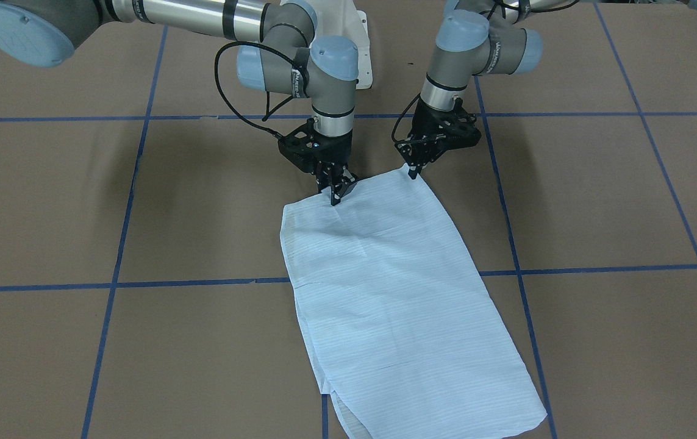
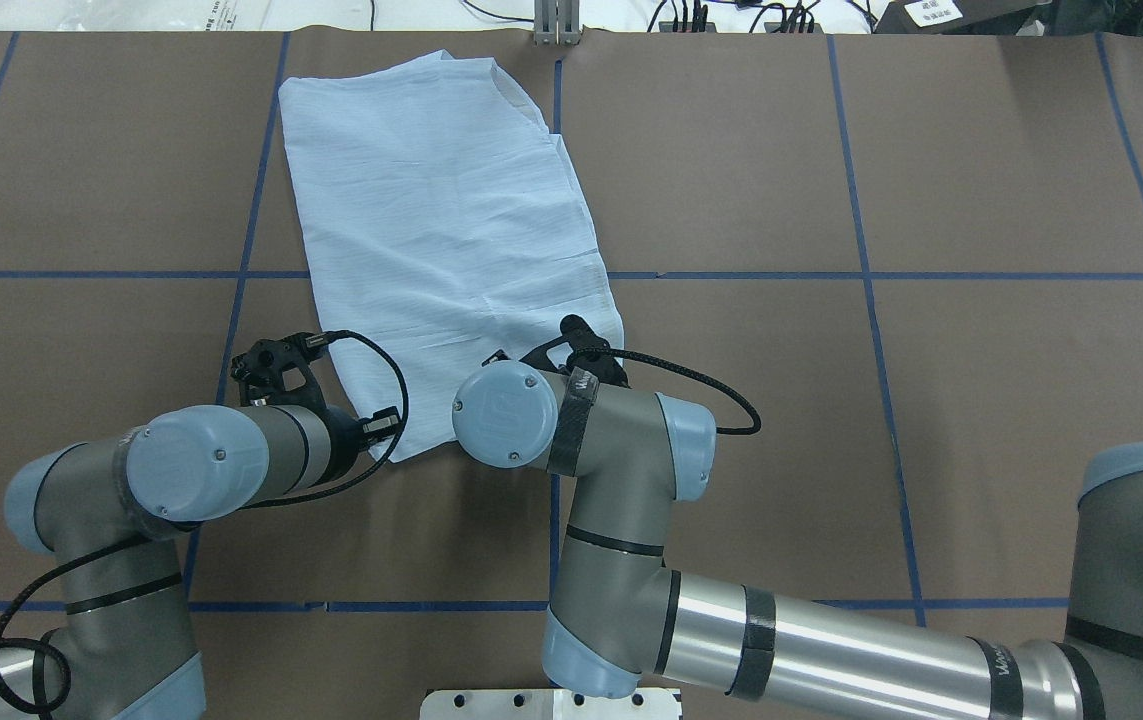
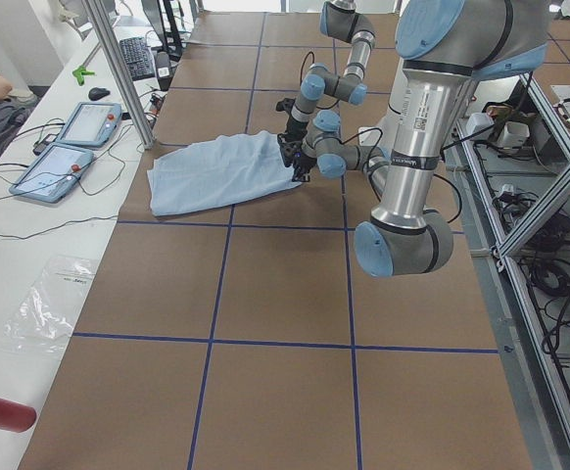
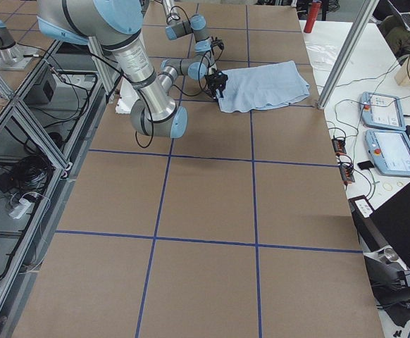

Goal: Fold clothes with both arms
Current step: 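Grasp the shirt edges nearest the robot with both grippers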

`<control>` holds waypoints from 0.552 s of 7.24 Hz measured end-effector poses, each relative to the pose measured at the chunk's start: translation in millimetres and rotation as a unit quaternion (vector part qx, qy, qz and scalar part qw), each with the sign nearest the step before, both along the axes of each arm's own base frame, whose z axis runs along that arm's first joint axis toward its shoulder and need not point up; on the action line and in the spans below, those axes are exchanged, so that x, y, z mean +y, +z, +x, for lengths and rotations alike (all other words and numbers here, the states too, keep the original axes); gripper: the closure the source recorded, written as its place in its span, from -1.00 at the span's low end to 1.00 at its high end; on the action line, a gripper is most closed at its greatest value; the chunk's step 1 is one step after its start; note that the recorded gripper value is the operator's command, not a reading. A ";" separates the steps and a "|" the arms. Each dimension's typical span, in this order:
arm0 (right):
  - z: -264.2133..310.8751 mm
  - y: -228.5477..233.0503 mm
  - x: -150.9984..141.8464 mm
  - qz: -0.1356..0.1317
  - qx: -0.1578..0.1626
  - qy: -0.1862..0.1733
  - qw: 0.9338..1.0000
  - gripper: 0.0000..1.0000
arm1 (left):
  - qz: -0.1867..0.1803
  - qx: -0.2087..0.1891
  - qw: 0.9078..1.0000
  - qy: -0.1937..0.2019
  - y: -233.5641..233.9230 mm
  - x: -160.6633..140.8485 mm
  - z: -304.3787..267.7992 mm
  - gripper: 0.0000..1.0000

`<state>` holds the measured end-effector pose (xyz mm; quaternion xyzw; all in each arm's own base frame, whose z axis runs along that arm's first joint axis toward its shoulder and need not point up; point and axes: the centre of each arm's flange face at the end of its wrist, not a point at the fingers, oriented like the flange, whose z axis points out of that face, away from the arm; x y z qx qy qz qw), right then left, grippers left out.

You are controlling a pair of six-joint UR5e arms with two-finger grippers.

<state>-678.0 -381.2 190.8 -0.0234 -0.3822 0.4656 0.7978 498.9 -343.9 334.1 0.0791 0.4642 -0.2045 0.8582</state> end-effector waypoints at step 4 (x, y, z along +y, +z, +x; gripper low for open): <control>4.8 -9.2 -1.3 0.011 -0.006 0.004 1.000 1.00 | 0.001 0.001 1.000 0.001 -1.4 -0.1 0.2 1.00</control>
